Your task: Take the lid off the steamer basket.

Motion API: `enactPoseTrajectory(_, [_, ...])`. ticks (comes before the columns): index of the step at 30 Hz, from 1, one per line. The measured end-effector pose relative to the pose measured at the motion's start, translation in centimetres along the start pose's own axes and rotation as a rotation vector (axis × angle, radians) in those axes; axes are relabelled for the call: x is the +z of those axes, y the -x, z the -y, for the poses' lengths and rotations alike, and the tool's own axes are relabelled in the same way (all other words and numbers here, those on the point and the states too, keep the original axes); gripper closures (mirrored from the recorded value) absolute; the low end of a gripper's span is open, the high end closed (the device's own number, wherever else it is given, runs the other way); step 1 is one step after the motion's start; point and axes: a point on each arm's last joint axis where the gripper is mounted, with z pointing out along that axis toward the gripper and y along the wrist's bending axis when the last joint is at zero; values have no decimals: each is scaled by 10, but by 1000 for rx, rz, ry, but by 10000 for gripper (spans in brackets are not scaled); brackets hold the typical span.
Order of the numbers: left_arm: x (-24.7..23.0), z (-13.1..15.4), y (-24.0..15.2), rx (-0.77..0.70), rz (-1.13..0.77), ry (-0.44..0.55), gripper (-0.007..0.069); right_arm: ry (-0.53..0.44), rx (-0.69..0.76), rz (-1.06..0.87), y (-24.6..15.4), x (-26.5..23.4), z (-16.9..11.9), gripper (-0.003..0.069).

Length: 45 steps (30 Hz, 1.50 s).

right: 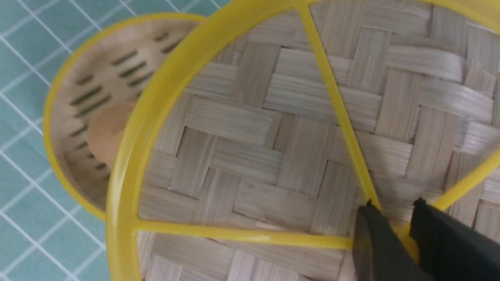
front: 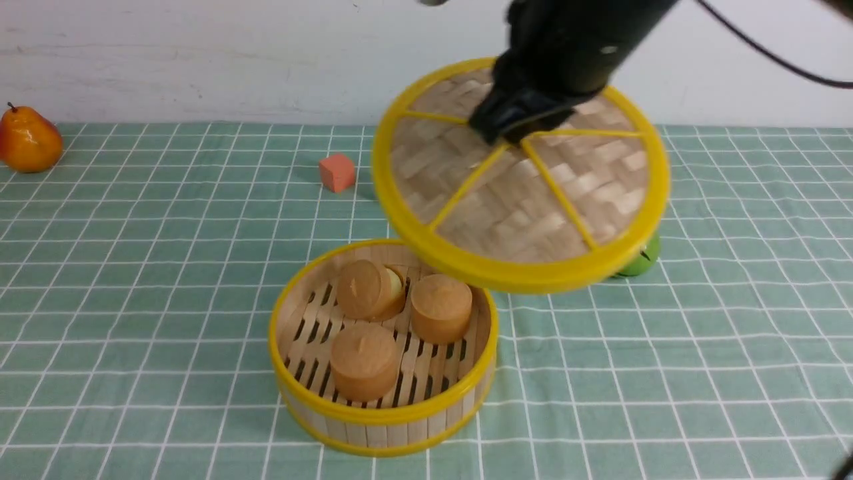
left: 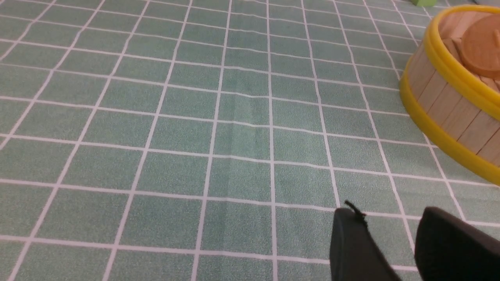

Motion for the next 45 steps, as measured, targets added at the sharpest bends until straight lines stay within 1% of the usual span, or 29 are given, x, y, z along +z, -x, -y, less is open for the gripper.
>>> enactPoseTrajectory(1, [0,0,0,0,0,0,386,0,5,-17,-4,2,1,579])
enactPoseTrajectory(4, [0,0,0,0,0,0,386,-11,116,-108,-57,2,27,579])
enactPoseTrajectory(5, [0,0,0,0,0,0,386,-8,152,-116,-71,6,32,579])
enactPoseTrajectory(7, [0,0,0,0,0,0,386,-7,186,-119,-85,12,36,579])
enactPoseTrajectory(9, [0,0,0,0,0,0,386,-7,274,-109,-119,34,43,579])
enactPoseTrajectory(11, [0,0,0,0,0,0,386,-8,300,-111,-129,45,44,579])
enactPoseTrajectory(13, [0,0,0,0,0,0,386,-17,351,-117,-153,72,46,579])
enactPoseTrajectory(15, [0,0,0,0,0,0,386,-24,363,-111,-159,82,47,579])
enactPoseTrajectory(17, [0,0,0,0,0,0,386,-31,380,-110,-167,101,49,579])
enactPoseTrajectory(24, [0,0,0,0,0,0,386,-27,420,-125,-173,142,53,571])
enactPoseTrajectory(27, [0,0,0,0,0,0,386,-23,432,-142,-176,153,53,543])
enactPoseTrajectory(30, [0,0,0,0,0,0,386,-25,433,-139,-177,156,54,496])
enactPoseTrajectory(31, [0,0,0,0,0,0,386,-25,433,-136,-175,155,54,469])
enactPoseTrajectory(32, [0,0,0,0,0,0,386,-26,431,-134,-175,155,54,469])
enactPoseTrajectory(33, [0,0,0,0,0,0,386,-24,429,-129,-170,151,55,431])
enactPoseTrajectory(34, [0,0,0,0,0,0,386,-24,428,-127,-169,149,56,423])
enactPoseTrajectory(35, [0,0,0,0,0,0,386,-21,421,-114,-161,136,57,391])
enactPoseTrajectory(36, [0,0,0,0,0,0,386,-20,419,-115,-159,134,57,387])
enactPoseTrajectory(37, [0,0,0,0,0,0,386,-20,412,-90,-152,118,58,377])
enactPoseTrajectory(39, [0,0,0,0,0,0,386,-31,402,-27,-143,90,57,378])
enactPoseTrajectory(41, [0,0,0,0,0,0,386,-47,388,58,-136,53,54,397])
enactPoseTrajectory(42, [0,0,0,0,0,0,386,-60,377,111,-134,30,51,418])
enactPoseTrajectory(45, [0,0,0,0,0,0,386,-83,352,198,-137,-17,43,485])
